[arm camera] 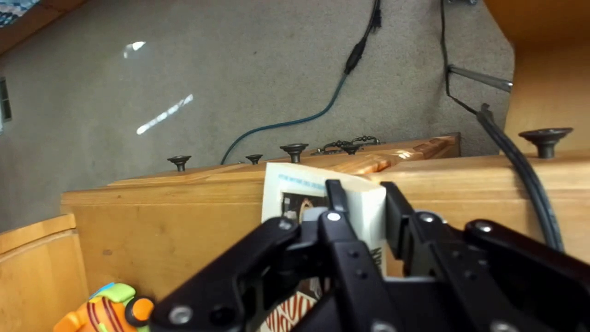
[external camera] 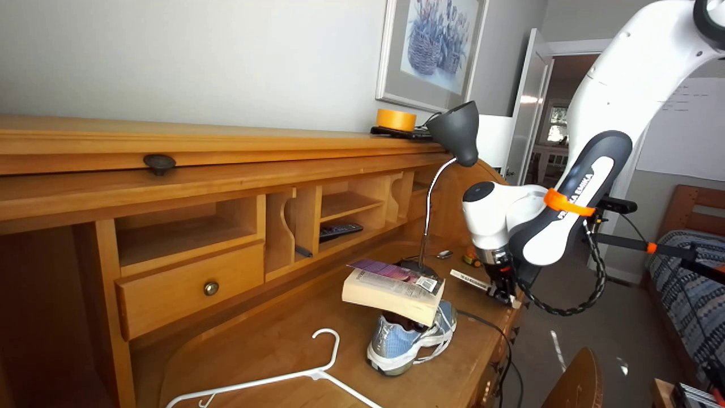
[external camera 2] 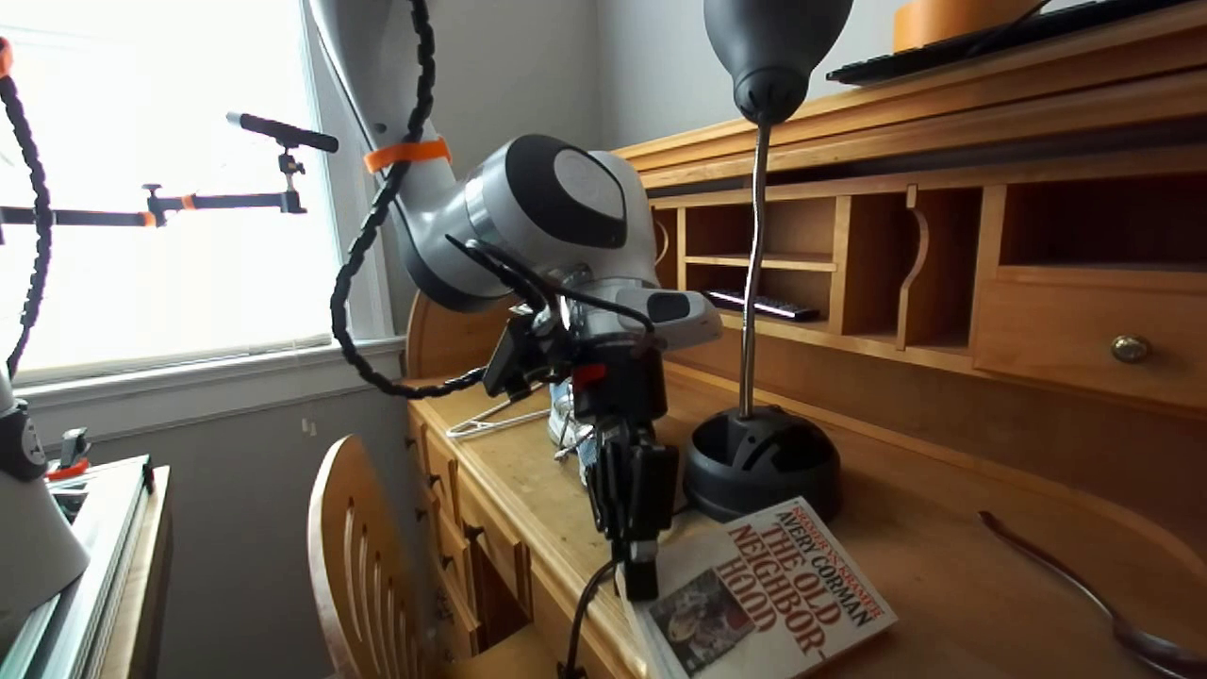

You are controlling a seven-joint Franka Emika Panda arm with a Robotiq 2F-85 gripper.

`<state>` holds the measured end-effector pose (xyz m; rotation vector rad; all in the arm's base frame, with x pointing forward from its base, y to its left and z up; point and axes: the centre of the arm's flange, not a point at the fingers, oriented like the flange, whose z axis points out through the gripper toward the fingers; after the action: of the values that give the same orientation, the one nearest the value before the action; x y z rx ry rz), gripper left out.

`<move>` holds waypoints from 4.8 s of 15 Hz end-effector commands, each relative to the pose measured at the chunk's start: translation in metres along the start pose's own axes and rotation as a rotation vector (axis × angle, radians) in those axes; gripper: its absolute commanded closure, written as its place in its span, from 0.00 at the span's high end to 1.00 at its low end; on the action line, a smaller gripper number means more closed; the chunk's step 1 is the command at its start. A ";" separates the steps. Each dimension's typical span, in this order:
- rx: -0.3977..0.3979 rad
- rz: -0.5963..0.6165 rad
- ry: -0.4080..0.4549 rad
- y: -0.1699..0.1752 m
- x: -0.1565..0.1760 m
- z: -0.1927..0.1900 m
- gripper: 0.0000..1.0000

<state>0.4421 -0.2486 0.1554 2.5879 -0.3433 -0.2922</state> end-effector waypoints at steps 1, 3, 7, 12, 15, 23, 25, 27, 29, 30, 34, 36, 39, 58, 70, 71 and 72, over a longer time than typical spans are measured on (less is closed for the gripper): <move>0.097 0.029 0.006 0.010 -0.006 -0.038 0.06; 0.127 0.043 0.023 0.015 -0.007 -0.054 0.06; 0.175 0.063 0.042 0.022 -0.008 -0.077 0.06; 0.197 0.083 0.068 0.030 -0.010 -0.087 0.06; 0.232 0.089 0.094 0.034 -0.016 -0.078 0.50; 0.445 0.173 0.191 0.049 -0.030 -0.044 0.60; 0.479 0.203 0.217 0.056 -0.031 -0.038 0.64; 0.524 0.207 0.239 0.060 -0.033 -0.032 0.49; 0.563 0.214 0.250 0.060 -0.034 -0.028 0.32; 0.577 0.210 0.253 0.060 -0.034 -0.025 0.23; 0.598 0.150 0.264 0.065 -0.033 -0.009 0.00; 0.595 0.130 0.258 0.066 -0.035 0.001 0.00; 0.598 0.108 0.243 0.068 -0.036 0.016 0.00; 0.576 0.364 0.278 0.070 -0.022 0.063 0.00; 0.496 0.421 0.237 0.080 -0.029 0.063 0.00; 0.487 0.429 0.237 0.081 -0.029 0.063 0.00; 0.481 0.432 0.234 0.082 -0.029 0.063 0.00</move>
<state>0.3819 -0.3372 0.1536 2.9067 -0.9477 0.3089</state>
